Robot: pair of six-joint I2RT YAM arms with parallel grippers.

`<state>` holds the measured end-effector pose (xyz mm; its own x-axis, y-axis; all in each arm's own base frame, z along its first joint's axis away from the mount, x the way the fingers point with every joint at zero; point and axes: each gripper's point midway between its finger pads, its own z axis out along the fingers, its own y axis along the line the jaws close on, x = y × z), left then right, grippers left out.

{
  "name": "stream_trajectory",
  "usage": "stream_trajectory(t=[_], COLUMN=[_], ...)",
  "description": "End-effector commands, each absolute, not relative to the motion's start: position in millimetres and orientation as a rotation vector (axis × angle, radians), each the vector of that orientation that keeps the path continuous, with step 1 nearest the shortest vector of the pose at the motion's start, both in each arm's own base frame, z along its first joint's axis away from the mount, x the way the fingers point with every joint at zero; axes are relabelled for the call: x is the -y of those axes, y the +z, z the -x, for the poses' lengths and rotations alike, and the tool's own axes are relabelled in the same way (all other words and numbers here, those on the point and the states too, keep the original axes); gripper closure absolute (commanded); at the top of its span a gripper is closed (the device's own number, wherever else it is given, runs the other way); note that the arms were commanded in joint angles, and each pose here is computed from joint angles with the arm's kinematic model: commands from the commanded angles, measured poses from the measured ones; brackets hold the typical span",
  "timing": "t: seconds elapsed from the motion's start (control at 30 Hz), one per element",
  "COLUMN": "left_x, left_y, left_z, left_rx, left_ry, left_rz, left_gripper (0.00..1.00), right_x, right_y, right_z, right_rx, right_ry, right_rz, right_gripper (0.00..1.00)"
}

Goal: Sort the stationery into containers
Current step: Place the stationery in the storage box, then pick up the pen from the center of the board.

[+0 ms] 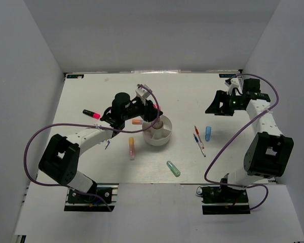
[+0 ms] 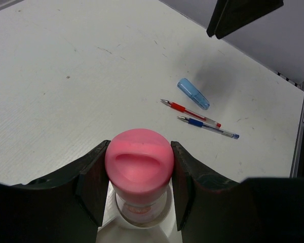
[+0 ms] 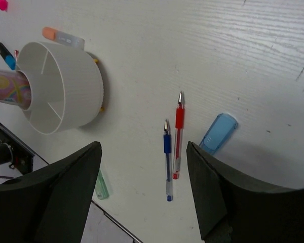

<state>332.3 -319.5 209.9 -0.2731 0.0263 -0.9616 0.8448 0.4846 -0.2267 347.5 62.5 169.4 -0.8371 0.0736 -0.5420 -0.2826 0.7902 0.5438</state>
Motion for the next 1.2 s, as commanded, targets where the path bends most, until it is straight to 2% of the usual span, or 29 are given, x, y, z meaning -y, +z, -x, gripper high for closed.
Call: stream_trajectory(t=[0.0,0.13,0.23,0.27,0.33,0.37,0.4,0.53,0.67,0.7,0.77,0.8,0.83,0.93,1.03,1.07,1.17], left_x=[322.1,324.7,324.5,324.4,322.3,321.9,321.2,317.2,301.0,295.2,276.6,261.0,253.2,218.9,185.4,179.4,133.8], left_y=[245.7,258.7,262.5,263.1,261.3,260.8,264.0,275.1,300.3,290.9,311.7,292.3,308.2,262.2,215.9,213.4,149.2], left_z=[-334.4,-332.5,-329.4,-328.4,-325.9,-324.9,-323.4,-320.0,-326.3,-326.1,-339.6,-340.5,-346.0,-353.0,-355.6,-359.5,-374.6], left_rx=[-1.561,-1.543,-1.540,-1.538,-1.542,-1.542,-1.532,-1.527,-1.580,-1.668,-1.665,-1.788,-1.763,-1.939,-2.108,-2.117,-2.390], left_ry=[-0.954,-0.984,-0.998,-1.000,-0.995,-0.995,-0.992,-0.989,-1.015,-0.984,-0.853,-0.792,-0.720,-0.576,-0.564,-0.571,-0.491], left_rz=[-0.747,-0.739,-0.737,-0.739,-0.743,-0.745,-0.752,-0.735,-0.590,-0.570,-0.582,-0.582,-0.647,-0.778,-0.866,-0.896,-0.984], left_gripper=[0.53,0.49,0.45,0.40,0.39,0.16,0.14,0.13,0.16,0.18,0.19,0.19,0.19,0.20,0.21,0.20,0.12], right_x=[-57.6,-56.1,-55.5,-56.0,-55.7,-55.9,-55.3,-55.5,-55.8,-55.4,-54.0,-53.4,-53.0,-50.3,-49.4,-49.5,-50.4], right_y=[173.2,167.0,163.2,162.6,162.3,161.8,162.0,161.7,162.4,162.9,162.0,161.8,161.4,159.6,157.7,157.5,156.7], right_z=[-342.8,-336.4,-333.5,-333.1,-332.7,-333.6,-333.5,-334.6,-334.9,-334.7,-334.6,-334.7,-334.3,-335.1,-336.5,-335.9,-331.8], right_rx=[-2.388,-2.396,-2.403,-2.405,-2.408,-2.408,-2.410,-2.409,-2.405,-2.404,-2.400,-2.397,-2.399,-2.392,-2.390,-2.392,-2.391], right_ry=[0.767,0.742,0.739,0.740,0.743,0.742,0.741,0.740,0.741,0.737,0.721,0.714,0.707,0.678,0.662,0.663,0.666], right_rz=[0.199,0.215,0.215,0.216,0.216,0.225,0.225,0.231,0.238,0.243,0.263,0.274,0.284,0.321,0.341,0.342,0.364], right_gripper=[0.27,0.31,0.30,0.30,0.28,0.28,0.27,0.27,0.28,0.29,0.30,0.30,0.30,0.30,0.30,0.30,0.29])
